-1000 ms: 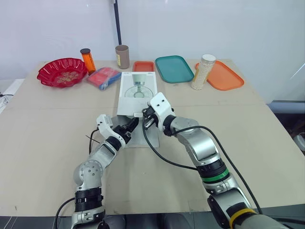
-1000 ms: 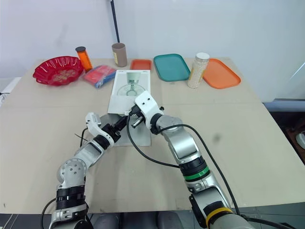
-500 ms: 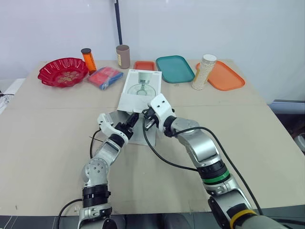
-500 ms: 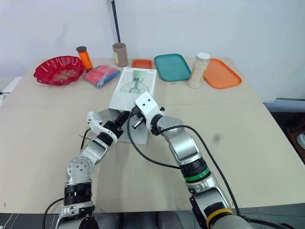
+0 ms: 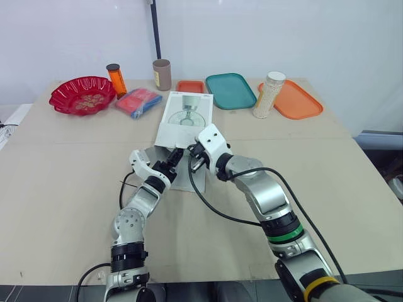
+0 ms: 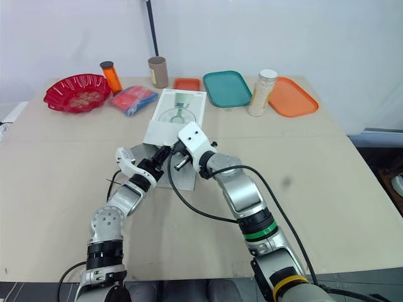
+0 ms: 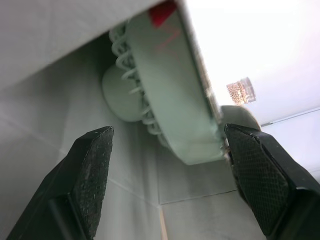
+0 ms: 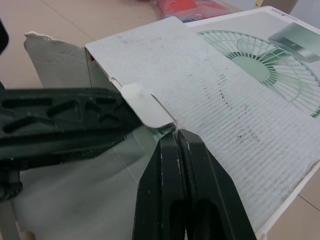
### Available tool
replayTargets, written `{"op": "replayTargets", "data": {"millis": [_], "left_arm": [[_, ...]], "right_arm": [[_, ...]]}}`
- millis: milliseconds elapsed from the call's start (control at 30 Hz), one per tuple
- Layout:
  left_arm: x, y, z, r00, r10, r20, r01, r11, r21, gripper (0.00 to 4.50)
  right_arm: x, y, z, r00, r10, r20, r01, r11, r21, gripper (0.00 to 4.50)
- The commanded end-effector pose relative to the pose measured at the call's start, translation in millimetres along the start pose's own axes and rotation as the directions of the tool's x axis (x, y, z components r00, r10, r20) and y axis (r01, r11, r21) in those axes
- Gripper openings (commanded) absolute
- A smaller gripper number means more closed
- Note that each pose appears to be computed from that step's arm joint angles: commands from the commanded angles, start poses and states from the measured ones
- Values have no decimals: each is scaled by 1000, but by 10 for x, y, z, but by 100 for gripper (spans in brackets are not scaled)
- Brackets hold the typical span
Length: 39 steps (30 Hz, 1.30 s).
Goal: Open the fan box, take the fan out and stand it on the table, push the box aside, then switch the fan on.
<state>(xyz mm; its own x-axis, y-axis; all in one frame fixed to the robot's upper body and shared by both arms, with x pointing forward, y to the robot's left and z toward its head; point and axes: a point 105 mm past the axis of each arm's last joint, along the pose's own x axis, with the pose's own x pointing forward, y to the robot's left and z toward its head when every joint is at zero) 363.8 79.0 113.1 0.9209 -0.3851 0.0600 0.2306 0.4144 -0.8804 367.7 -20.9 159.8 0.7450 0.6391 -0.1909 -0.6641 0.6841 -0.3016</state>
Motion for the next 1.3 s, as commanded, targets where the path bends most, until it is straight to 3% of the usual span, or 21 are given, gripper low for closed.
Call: {"op": "replayTargets", "data": {"millis": [33,433,467,533,733,867,900,1300], "left_arm": [[68,-109,-105,999,-38,14,39,993,-108,379],[108,-184,-86,996,-76,56,87,969,-233,379],[106,-187,-93,996,-77,55,87,968,-235,324],[101,-186,-103,996,-76,51,86,969,-233,261],[87,-193,-131,995,-83,52,93,963,-254,261],[87,-201,-132,995,-87,57,99,960,-263,124],[89,-202,-128,995,-87,58,99,960,-261,110],[33,-162,-164,996,-61,65,77,958,-276,98]], "right_arm": [[0,31,-117,999,12,-48,-12,1000,3,0],[-8,32,-120,999,14,-51,-14,1000,0,0],[-7,33,-120,999,14,-51,-14,1000,0,0],[-7,36,-119,999,14,-51,-14,1000,-1,0],[-6,44,-119,999,18,-51,-18,1000,-2,0],[-6,51,-117,999,19,-51,-19,1000,-2,0],[-6,52,-116,999,19,-51,-20,1000,-2,0],[-15,55,-114,998,25,-54,-26,1000,-10,0]]}}
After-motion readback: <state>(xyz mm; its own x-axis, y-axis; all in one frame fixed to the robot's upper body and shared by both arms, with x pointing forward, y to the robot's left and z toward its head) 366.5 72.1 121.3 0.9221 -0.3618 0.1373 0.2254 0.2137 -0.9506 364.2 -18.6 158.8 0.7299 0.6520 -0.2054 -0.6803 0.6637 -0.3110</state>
